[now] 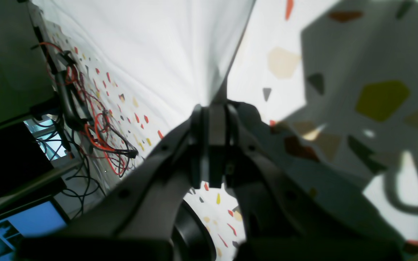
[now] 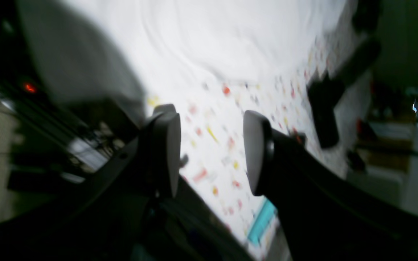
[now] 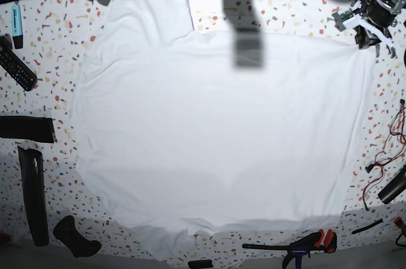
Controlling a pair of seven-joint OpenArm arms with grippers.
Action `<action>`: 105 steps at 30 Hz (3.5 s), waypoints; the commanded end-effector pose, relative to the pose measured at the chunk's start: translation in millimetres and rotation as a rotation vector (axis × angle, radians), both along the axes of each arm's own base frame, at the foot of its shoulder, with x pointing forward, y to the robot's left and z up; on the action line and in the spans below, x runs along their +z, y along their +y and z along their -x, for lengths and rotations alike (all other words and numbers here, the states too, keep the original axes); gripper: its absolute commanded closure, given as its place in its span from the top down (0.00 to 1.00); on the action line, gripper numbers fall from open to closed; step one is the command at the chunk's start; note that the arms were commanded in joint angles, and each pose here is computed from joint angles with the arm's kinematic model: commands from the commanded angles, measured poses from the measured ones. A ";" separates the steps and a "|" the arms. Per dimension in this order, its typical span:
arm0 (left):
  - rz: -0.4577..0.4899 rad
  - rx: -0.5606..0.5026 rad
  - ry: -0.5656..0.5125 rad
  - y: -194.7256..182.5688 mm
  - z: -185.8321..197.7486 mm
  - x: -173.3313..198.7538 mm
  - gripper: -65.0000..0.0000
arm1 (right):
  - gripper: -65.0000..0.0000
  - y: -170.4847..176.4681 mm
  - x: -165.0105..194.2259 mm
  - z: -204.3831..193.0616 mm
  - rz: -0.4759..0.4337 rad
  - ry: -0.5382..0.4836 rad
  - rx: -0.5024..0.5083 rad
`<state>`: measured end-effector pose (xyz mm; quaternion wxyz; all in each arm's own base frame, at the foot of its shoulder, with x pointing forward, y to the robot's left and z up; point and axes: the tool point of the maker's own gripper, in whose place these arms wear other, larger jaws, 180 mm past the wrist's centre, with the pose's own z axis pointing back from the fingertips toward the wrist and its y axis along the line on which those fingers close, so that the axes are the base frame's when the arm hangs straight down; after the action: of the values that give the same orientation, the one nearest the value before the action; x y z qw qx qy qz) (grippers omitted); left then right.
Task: Fold the T-shirt properly
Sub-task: 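Move both grippers down toward the shoulder corners of the white T-shirt, then grasp the shirt's shoulder edges with the left and right grippers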
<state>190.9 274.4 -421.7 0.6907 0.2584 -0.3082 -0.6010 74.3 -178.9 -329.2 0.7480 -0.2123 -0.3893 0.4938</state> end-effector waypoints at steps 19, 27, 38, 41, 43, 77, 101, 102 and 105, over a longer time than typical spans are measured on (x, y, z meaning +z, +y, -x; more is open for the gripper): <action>0.018 -0.038 -0.057 -13.4 -12.8 20.6 0.00 | 0.58 61.9 -48.1 19.5 0.055 0.289 0.207; 0.018 -0.038 -0.057 -13.4 -12.8 20.6 0.00 | 0.58 56.5 -50.8 17.7 0.097 0.275 0.218; 0.018 -0.038 -0.057 -13.4 -12.8 20.6 0.00 | 0.58 41.3 -69.2 3.1 0.164 0.261 0.214; 0.018 -0.038 -0.057 -13.4 -12.8 20.6 0.00 | 0.57 41.5 -69.1 3.3 0.165 0.260 0.216; 0.018 -0.038 -0.057 -13.4 -13.0 20.7 0.00 | 0.47 41.5 -69.1 3.2 0.165 0.260 0.217; 0.020 -0.001 -0.248 -8.6 -33.9 49.6 0.00 | 0.00 58.1 14.5 -73.6 -0.028 -0.056 0.037; 0.304 0.173 -0.386 -38.2 -99.9 77.9 0.00 | 0.00 86.7 86.7 -187.6 -0.306 -0.342 -0.034; 0.310 0.174 -0.393 -39.4 -102.7 79.8 0.00 | 0.00 87.0 89.9 -190.6 -0.314 -0.354 -0.040; 0.311 0.175 -0.421 -38.9 -112.3 88.0 0.00 | 0.00 81.9 98.1 -199.0 -0.318 -0.389 -0.063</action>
<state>295.6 232.1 -348.6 0.7080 0.2794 -0.4956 -0.4184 270.0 -96.2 -245.1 0.7146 -0.1864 -0.5724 0.3563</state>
